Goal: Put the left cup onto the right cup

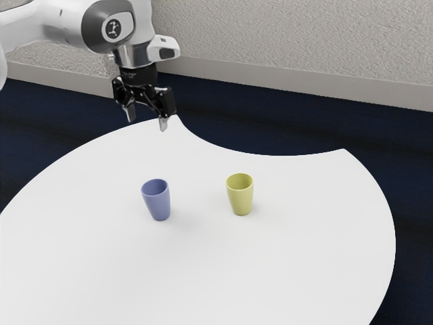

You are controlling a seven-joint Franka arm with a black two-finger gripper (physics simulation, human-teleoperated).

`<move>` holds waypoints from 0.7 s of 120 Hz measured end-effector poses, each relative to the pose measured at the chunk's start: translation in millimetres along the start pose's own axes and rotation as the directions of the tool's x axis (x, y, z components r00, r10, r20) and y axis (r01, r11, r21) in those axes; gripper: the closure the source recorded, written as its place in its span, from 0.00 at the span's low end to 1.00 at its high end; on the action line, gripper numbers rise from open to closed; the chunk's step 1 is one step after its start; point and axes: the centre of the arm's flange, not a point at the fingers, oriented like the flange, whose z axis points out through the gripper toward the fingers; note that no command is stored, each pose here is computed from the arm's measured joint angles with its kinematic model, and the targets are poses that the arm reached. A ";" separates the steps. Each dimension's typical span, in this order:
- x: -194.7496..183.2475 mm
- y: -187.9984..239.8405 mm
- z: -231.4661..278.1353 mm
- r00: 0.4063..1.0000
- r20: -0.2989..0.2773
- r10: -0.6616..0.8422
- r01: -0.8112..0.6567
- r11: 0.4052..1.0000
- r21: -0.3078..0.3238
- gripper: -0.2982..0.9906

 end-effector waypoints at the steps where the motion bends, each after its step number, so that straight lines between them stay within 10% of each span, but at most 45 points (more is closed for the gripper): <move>1: 0.1 0.1 0.1 1.000 0.000 0.000 0.000 1.000 0.000 0.23; 84: 31.9 -14.7 60.7 0.999 0.043 -0.027 0.028 0.999 -0.018 0.23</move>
